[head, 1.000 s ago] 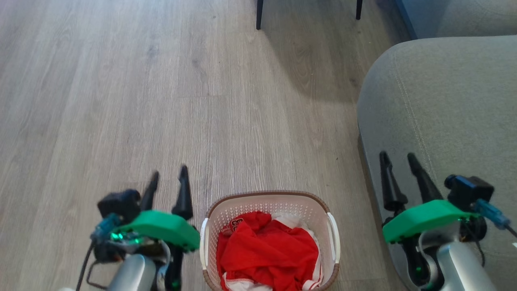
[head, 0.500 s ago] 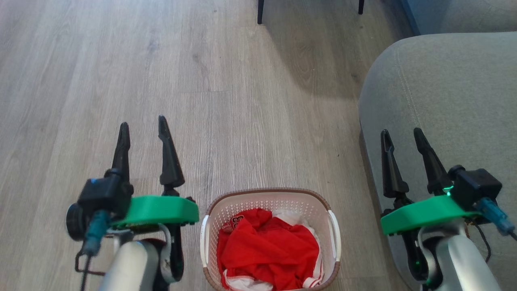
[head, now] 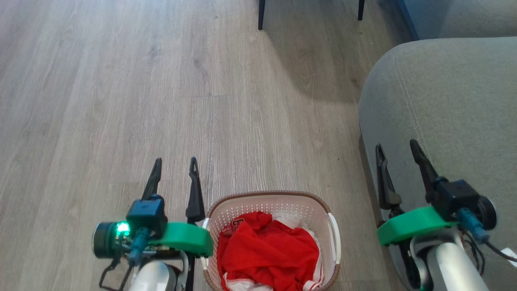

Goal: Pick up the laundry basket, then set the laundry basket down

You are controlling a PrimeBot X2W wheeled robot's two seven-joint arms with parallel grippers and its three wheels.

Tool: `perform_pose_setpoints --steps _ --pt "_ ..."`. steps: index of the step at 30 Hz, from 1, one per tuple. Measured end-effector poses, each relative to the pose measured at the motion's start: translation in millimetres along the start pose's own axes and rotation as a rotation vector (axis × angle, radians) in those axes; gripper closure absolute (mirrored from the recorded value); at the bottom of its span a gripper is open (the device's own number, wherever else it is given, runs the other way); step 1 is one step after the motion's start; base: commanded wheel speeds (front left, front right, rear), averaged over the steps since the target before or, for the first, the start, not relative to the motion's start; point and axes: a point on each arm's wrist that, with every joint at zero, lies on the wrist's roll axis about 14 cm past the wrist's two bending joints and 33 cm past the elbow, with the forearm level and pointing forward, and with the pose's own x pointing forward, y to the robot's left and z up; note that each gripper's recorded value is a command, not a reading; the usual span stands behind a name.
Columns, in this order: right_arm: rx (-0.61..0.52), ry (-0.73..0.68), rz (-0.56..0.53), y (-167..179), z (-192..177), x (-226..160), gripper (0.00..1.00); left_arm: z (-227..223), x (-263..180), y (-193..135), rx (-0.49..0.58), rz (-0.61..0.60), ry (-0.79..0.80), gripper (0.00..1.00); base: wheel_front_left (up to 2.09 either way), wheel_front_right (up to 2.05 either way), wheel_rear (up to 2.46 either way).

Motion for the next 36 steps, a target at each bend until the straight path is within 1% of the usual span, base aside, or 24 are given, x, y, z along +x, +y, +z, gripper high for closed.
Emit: perform_pose_setpoints --steps 3,6,8,10,12,14,24,29,36 --pt "-0.017 0.025 0.002 0 -8 -2 0.0 -8 -2 3 0.02 0.007 0.022 0.0 0.0 0.0 0.0" --pt "-0.025 0.058 -0.004 -2 -19 -7 0.0 -38 -12 13 0.009 0.04 0.119 0.0 0.0 0.0 0.0" --pt "-0.003 0.123 -0.023 -6 -39 -15 0.0 -51 -17 16 -0.012 0.054 0.164 0.0 0.0 0.0 0.0" --pt "-0.019 0.167 -0.023 -6 -51 -21 0.0 -60 -20 16 -0.048 0.059 0.197 0.0 0.0 0.0 0.0" --pt "-0.019 0.174 -0.019 -5 -54 -22 0.0 -69 -23 14 -0.095 0.052 0.23 0.0 0.0 0.0 0.0" --pt "-0.011 0.173 -0.022 -5 -54 -21 0.0 -73 -25 14 -0.099 0.049 0.246 0.0 0.0 0.0 0.0" --pt "-0.009 0.177 -0.025 -6 -55 -22 0.0 -69 -20 13 -0.092 0.041 0.23 0.0 0.0 0.0 0.0" --pt "-0.007 0.186 -0.031 -8 -58 -22 0.0 -82 -24 16 -0.08 0.055 0.272 0.0 0.0 0.0 0.0" --pt "-0.002 0.284 -0.048 -17 -90 -18 0.0 -118 -26 15 -0.089 0.053 0.394 0.0 0.0 0.0 0.0"
